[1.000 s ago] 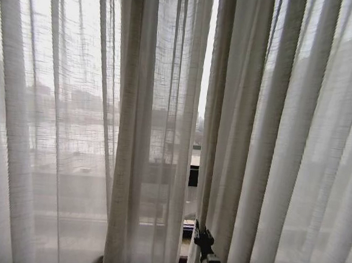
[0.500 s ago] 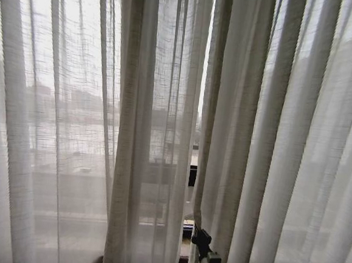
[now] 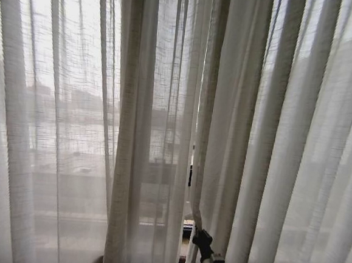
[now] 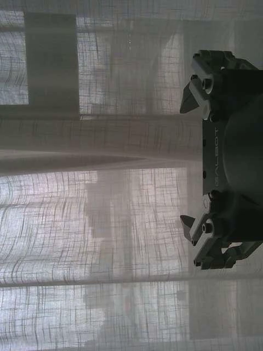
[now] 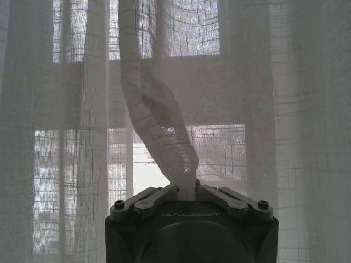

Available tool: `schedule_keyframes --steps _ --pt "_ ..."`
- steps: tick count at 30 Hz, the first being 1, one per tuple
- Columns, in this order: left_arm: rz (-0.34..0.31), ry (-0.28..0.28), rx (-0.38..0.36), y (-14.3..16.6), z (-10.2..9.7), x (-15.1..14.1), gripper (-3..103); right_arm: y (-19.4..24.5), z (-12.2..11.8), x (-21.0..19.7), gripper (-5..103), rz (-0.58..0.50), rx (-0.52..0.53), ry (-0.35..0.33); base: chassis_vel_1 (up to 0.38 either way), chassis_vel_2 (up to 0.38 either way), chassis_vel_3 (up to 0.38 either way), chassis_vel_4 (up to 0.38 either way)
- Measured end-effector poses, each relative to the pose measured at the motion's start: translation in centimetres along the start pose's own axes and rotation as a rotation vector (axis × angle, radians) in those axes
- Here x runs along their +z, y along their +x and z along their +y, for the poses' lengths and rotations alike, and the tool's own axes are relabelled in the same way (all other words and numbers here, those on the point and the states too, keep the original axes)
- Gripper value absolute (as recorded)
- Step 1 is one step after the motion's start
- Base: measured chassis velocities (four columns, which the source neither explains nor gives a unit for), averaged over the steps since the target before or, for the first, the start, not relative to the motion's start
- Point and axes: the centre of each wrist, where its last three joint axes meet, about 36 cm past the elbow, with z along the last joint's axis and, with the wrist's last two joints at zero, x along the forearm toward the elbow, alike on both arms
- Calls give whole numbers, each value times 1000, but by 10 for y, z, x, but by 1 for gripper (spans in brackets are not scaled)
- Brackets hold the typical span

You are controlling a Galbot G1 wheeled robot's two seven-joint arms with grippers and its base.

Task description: Open the curtains by pulling them apart, changing their state from closed to fully open.

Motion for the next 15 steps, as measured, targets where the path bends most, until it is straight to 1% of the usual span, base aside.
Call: schedule_keyframes --steps 15 --pt "2 -3 3 -2 0 2 100 0 -5 2 0 8 0 -13 0 0 0 0"
